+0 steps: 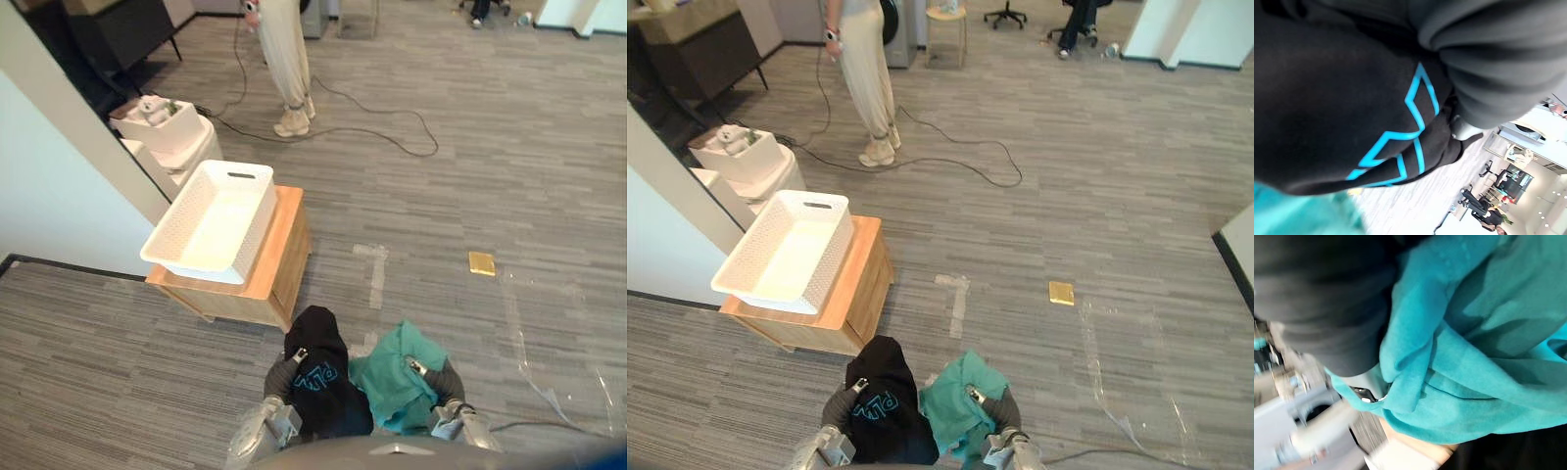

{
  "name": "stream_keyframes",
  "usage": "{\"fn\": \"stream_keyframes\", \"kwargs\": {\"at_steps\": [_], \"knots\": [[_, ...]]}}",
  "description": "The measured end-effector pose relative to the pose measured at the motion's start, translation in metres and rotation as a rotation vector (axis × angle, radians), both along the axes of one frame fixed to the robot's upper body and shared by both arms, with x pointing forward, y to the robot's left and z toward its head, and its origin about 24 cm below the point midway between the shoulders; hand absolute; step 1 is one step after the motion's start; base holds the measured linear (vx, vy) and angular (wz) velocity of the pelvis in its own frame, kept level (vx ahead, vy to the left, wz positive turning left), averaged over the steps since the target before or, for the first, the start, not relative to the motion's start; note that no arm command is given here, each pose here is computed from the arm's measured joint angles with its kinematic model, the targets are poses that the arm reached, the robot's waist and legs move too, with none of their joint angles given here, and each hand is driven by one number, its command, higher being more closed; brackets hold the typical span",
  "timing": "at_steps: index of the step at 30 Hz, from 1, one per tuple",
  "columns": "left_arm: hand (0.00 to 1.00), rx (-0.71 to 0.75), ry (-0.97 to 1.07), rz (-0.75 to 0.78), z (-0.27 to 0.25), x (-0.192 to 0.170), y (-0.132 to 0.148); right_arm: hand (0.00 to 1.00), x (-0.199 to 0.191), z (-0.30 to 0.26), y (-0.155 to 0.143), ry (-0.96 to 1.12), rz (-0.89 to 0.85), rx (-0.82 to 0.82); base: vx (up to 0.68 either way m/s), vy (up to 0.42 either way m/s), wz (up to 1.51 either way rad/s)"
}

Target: Tidy the bed and pick cloth on bed and put in laundry

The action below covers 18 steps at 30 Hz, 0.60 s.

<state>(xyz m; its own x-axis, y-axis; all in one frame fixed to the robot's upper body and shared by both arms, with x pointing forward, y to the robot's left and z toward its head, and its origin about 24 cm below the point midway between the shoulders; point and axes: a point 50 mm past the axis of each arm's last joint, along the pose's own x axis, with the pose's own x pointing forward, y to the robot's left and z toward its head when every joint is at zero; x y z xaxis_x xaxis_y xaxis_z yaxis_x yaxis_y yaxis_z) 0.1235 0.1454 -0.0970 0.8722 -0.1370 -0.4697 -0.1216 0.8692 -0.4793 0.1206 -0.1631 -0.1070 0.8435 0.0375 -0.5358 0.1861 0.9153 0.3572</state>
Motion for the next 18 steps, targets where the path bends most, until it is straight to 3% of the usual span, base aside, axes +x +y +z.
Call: {"fn": "stream_keyframes", "kwargs": {"at_steps": [3, 6, 18], "knots": [[1.0, 0.015, -0.025, 0.02, 0.003, 0.007, 0.005, 1.0, 0.01, 0.006, -0.001, -0.058, 0.015, 0.003, 0.12, 0.057, -0.95], [1.0, -0.028, -0.044, 0.022, 0.005, 0.01, -0.011, 1.0, 0.001, 0.006, -0.012, -0.047, -0.01, -0.022, 0.13, 0.12, -0.62], [1.0, 0.006, -0.012, 0.03, -0.001, 0.003, -0.005, 1.0, -0.002, 0.007, 0.01, -0.058, 0.127, 0.025, 0.25, 0.097, -0.1]]}}
